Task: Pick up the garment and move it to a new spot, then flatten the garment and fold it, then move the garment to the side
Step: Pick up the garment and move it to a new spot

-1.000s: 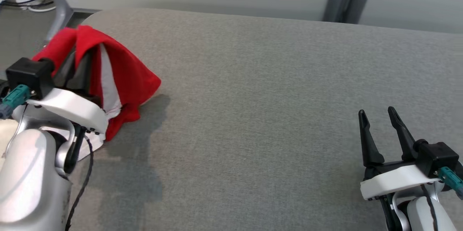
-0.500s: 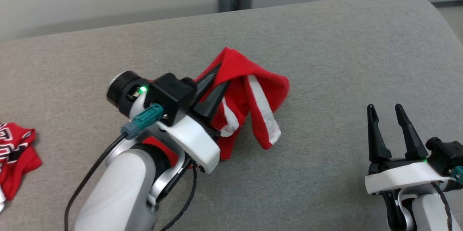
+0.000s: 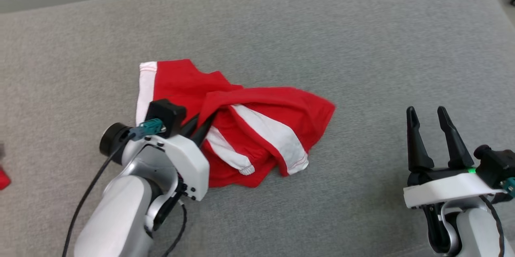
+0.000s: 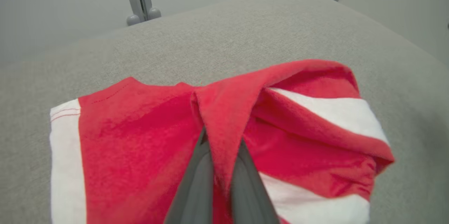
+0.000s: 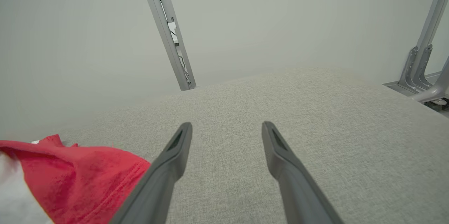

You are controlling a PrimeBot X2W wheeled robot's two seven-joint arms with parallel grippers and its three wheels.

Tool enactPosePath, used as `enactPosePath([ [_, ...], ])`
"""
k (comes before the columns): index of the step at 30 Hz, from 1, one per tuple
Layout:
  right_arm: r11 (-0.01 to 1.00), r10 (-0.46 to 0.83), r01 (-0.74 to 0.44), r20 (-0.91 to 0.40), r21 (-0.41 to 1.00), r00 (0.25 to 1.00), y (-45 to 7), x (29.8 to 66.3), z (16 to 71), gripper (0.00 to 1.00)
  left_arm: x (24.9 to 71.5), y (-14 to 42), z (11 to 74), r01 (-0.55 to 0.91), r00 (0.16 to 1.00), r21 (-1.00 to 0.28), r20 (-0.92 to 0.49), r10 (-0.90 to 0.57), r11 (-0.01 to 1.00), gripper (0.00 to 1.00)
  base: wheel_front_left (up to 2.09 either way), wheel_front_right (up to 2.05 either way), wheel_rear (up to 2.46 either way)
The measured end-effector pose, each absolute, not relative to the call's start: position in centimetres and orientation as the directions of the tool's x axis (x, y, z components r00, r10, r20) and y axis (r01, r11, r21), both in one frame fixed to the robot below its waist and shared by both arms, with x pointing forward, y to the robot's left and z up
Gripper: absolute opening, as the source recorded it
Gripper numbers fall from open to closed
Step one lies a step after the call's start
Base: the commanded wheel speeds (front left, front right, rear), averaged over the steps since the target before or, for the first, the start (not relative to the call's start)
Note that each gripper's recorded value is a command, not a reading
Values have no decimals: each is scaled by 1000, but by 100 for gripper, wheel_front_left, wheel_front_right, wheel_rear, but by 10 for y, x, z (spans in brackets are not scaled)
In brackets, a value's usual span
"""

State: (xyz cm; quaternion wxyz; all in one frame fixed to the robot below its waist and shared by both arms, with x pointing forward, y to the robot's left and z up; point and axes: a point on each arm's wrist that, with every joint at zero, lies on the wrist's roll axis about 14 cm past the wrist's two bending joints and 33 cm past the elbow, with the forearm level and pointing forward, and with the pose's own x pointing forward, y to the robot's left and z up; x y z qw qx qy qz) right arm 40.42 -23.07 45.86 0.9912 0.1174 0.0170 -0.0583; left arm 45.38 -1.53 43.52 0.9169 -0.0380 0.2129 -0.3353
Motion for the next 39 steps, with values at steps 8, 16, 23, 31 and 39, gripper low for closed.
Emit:
enactPosePath([
  [8, 977, -10, 18, -40, 210, 999, -199, 433, 454, 100, 458, 21, 419, 481, 763, -288, -329, -557, 829, 100, 0, 0, 0],
  [16, 981, 41, -37, -19, 192, 999, -181, 441, 461, 100, 455, 64, 442, 342, 894, -337, -170, -414, 877, 100, 0, 0, 0],
  [23, 980, 91, -91, 9, 176, 996, -164, 440, 473, 100, 442, 106, 457, 225, 958, -310, -105, -268, 924, 100, 0, 0, 0],
  [31, 979, 118, -121, 29, 165, 993, -154, 425, 484, 100, 426, 166, 479, 48, 998, -197, -34, -56, 979, 100, 0, 0, 0],
  [39, 981, 121, -125, 42, 145, 992, -154, 410, 492, 100, 400, 202, 494, -45, 999, -115, 18, 47, 992, 100, 0, 0, 0],
])
